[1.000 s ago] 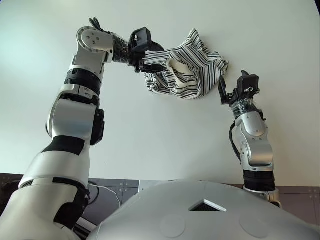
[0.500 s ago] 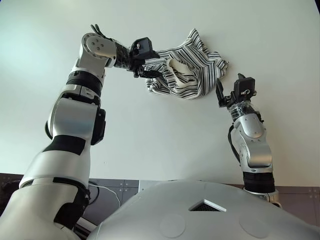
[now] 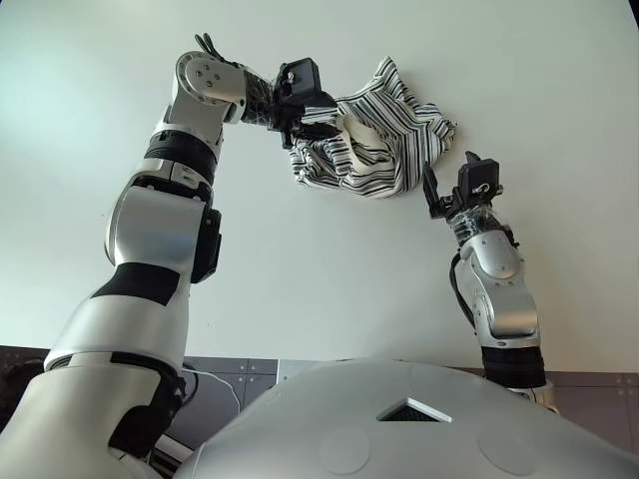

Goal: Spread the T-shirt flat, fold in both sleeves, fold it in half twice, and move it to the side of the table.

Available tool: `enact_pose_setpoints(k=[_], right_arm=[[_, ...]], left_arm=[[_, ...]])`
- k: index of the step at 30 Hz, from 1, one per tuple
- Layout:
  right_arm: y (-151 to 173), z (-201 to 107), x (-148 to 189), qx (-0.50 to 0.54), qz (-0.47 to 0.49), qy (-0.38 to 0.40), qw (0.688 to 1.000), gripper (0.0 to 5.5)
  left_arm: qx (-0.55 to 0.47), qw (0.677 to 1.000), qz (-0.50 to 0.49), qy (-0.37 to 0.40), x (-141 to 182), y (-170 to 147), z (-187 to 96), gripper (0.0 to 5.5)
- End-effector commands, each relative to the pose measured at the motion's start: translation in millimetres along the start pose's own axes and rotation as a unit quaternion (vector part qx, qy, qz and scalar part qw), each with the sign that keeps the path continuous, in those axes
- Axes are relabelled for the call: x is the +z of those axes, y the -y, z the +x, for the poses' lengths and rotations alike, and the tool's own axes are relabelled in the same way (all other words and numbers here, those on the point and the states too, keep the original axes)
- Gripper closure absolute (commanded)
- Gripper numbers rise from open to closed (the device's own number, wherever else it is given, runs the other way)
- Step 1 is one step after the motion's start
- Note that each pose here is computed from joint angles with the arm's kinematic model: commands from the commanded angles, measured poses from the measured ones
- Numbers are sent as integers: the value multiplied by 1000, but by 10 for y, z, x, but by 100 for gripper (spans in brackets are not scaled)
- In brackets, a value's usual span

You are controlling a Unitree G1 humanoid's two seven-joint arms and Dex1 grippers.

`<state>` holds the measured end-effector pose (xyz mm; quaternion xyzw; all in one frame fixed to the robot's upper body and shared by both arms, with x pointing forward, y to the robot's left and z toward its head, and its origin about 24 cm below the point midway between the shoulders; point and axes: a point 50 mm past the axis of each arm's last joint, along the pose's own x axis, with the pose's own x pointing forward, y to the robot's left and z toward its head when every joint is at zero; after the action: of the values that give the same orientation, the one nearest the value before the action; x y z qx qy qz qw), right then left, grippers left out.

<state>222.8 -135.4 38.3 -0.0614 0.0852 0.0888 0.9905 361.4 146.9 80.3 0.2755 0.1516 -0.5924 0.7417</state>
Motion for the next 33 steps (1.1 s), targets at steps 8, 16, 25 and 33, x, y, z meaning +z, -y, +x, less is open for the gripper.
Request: enact_pose_setpoints(k=[8, 16, 25, 33], right_arm=[[-15, -6, -17, -2, 0, -8, 1000, 194], [136, -6, 146, -30, -6, 24, 999, 194], [530, 125, 689, -33, -84, 104, 990, 194], [239, 381, 1215, 210, -196, 131, 949, 194]], left_arm=[[-32, 999, -17, -17, -109, 73, -23, 525], [-77, 997, 3, 25, -108, 183, -29, 538], [-169, 978, 49, 114, -52, 876, -82, 538], [-170, 979, 24, 112, 83, 1349, -421, 538]])
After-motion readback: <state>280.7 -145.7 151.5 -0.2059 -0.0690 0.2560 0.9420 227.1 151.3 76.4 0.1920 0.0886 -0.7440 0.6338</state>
